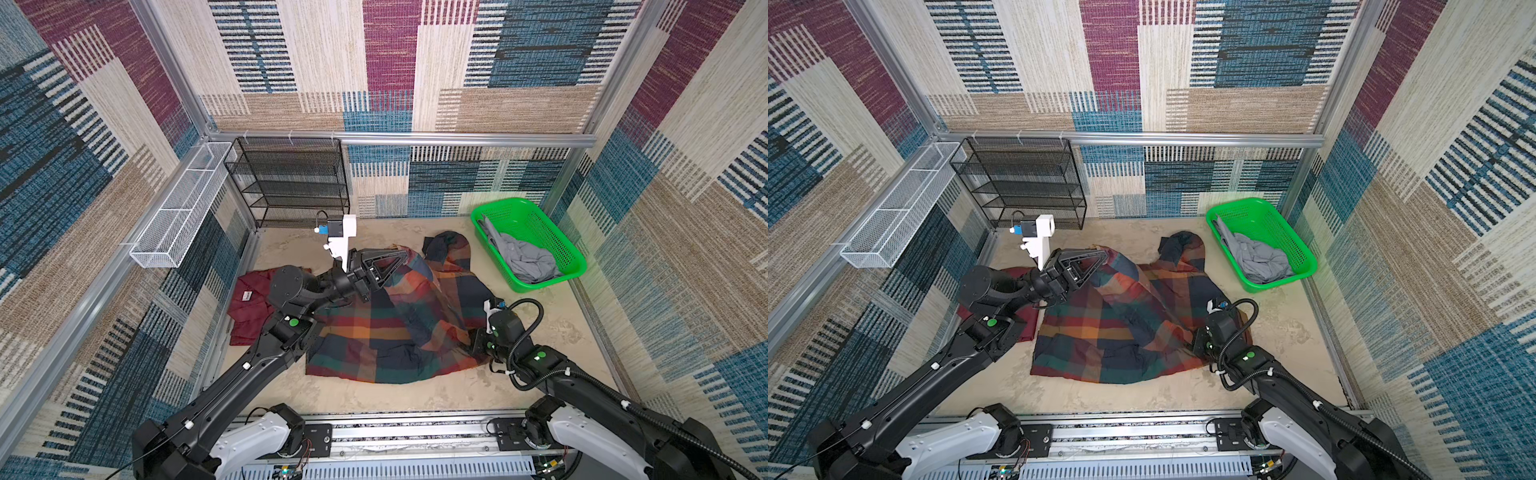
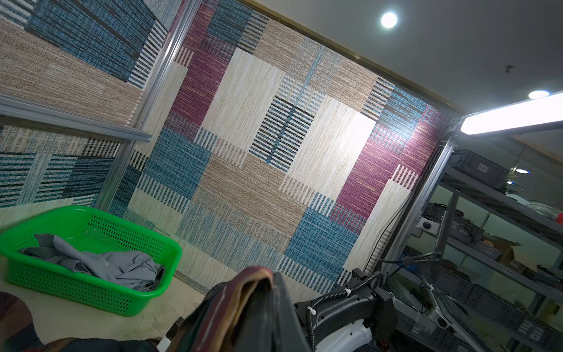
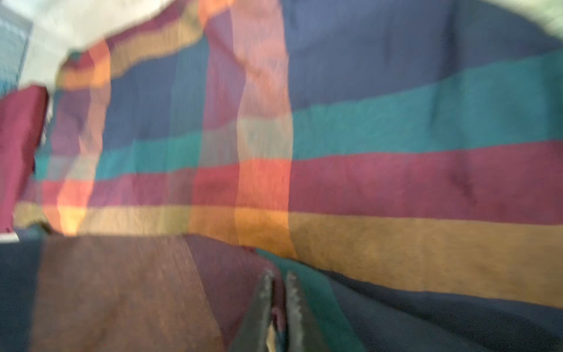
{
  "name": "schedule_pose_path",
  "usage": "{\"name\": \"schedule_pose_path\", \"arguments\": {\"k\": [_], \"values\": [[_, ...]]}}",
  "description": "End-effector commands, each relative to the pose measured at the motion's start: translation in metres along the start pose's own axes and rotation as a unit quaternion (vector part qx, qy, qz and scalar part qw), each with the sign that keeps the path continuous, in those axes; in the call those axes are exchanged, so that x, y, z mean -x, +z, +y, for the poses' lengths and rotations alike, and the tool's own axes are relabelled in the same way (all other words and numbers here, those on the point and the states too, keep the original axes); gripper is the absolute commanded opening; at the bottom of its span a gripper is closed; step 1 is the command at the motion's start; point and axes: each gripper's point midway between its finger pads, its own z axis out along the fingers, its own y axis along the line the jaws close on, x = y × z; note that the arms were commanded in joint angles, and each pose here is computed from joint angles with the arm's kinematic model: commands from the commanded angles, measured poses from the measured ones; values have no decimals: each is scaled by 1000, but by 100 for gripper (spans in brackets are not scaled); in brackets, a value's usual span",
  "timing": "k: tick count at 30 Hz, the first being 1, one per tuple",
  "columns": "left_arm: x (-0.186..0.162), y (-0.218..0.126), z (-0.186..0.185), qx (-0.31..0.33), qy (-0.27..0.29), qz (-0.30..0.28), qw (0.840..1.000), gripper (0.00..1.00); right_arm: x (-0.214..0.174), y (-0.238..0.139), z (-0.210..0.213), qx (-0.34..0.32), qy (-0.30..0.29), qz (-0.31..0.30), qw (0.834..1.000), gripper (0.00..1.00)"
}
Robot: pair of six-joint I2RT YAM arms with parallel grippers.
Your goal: Fold and stack the long sleeve shirts
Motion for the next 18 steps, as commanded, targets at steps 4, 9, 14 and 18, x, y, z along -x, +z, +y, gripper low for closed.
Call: {"name": "schedule_pose_path", "arguments": {"k": [4,9,14,18], "values": [[-3,-6,-8,-20,8,-6,1000,0,22,-19,-4,-13,24,-53,998,17],[-5,-8,-4,-10,7,-5,1000,0,17,-19,-3,-5,36,-42,998,53],[-6,-9,12,28,1,-4,1000,0,1,-16,4,26,30,-16,999,68],[-6,-10,23,60,-16,-3,998,0,-15,-8,3,44,29,3,999,70]]}}
